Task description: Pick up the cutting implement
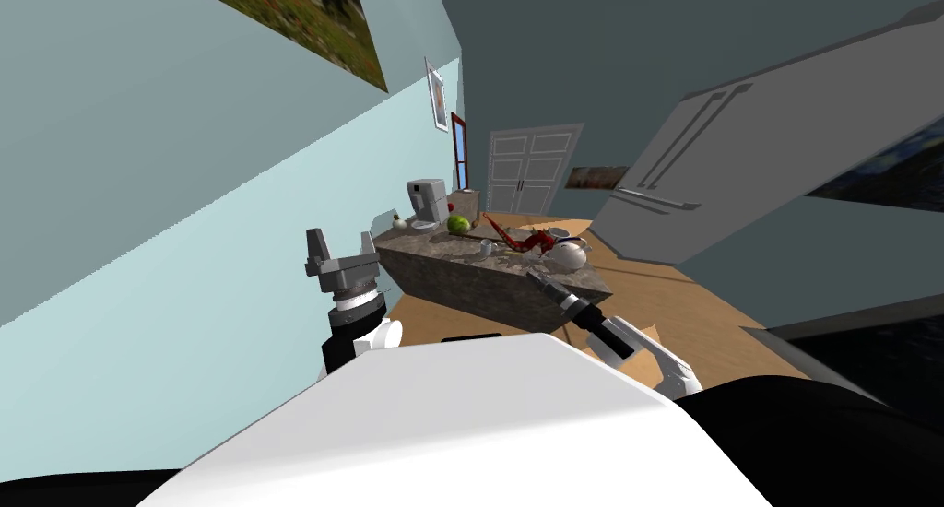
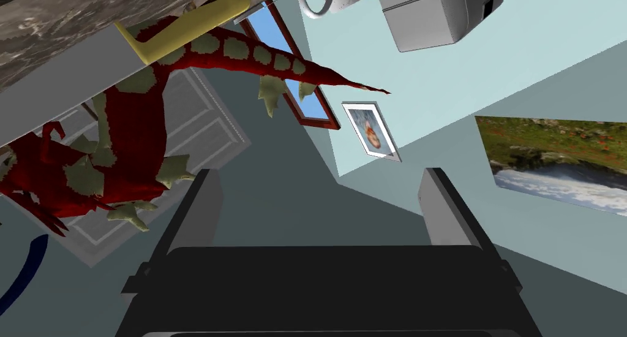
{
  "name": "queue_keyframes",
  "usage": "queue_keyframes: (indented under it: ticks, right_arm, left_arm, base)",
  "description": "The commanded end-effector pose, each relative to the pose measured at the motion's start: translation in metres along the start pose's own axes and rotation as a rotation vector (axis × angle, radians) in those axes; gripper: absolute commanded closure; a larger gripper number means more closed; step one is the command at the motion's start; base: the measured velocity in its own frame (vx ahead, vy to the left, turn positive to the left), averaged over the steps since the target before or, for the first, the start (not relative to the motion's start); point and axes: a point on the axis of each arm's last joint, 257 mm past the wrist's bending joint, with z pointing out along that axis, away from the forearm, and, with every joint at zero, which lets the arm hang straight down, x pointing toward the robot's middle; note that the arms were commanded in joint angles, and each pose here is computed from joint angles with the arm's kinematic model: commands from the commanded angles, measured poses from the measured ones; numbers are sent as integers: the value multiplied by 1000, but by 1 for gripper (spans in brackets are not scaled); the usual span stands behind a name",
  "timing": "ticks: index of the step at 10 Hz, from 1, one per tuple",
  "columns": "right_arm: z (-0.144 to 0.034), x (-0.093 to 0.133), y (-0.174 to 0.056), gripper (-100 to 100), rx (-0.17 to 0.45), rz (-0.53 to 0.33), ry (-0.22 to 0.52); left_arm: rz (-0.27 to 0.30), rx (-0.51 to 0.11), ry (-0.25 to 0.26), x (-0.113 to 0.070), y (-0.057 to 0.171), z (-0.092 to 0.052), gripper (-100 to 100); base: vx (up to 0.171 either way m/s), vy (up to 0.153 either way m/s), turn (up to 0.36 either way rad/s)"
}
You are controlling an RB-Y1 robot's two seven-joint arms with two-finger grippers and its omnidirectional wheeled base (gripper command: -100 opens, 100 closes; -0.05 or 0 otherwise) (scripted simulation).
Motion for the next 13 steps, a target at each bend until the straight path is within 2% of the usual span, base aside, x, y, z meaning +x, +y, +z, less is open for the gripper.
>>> queue_keyframes:
  ticks: [1,2,3,4,5,6,8,9,10,11,13]
  right_arm:
    - [-7,7,-20,-100,30,-67,53]
    - [-7,6,-21,-100,28,-77,60]
    - [-14,13,-38,-100,54,-131,103]
    - [-15,12,-39,-100,51,-143,111]
    - [-23,18,-57,-100,76,-198,155]
    - [-23,16,-58,-100,74,-211,163]
    - [-40,23,-91,-100,110,-335,253]
    - [-42,21,-96,-100,114,-352,267]
    - [-52,23,-114,-100,134,-415,313]
    - [-52,21,-116,-100,133,-424,319]
    - [-71,20,-146,-100,156,-555,410]
  left_arm:
    - [0,0,0,0,0,0,0]
    - [0,0,0,0,0,0,0]
    - [0,0,0,0,0,0,0]
    - [0,0,0,0,0,0,0]
    - [0,0,0,0,0,0,0]
    - [0,0,0,0,0,0,0]
    - [0,0,0,0,0,0,0]
    - [0,0,0,0,0,0,0]
    - [0,0,0,0,0,0,0]
    - [0,0,0,0,0,0,0]
    - [0,0,0,0,0,0,0]
  base:
    - [9,80,49]
    - [14,66,25]
    - [24,59,66]
    - [13,52,28]
    - [12,70,51]
    - [18,63,39]
    - [44,65,118]
    - [37,64,37]
    - [45,63,74]
    - [35,48,47]
    - [53,50,124]
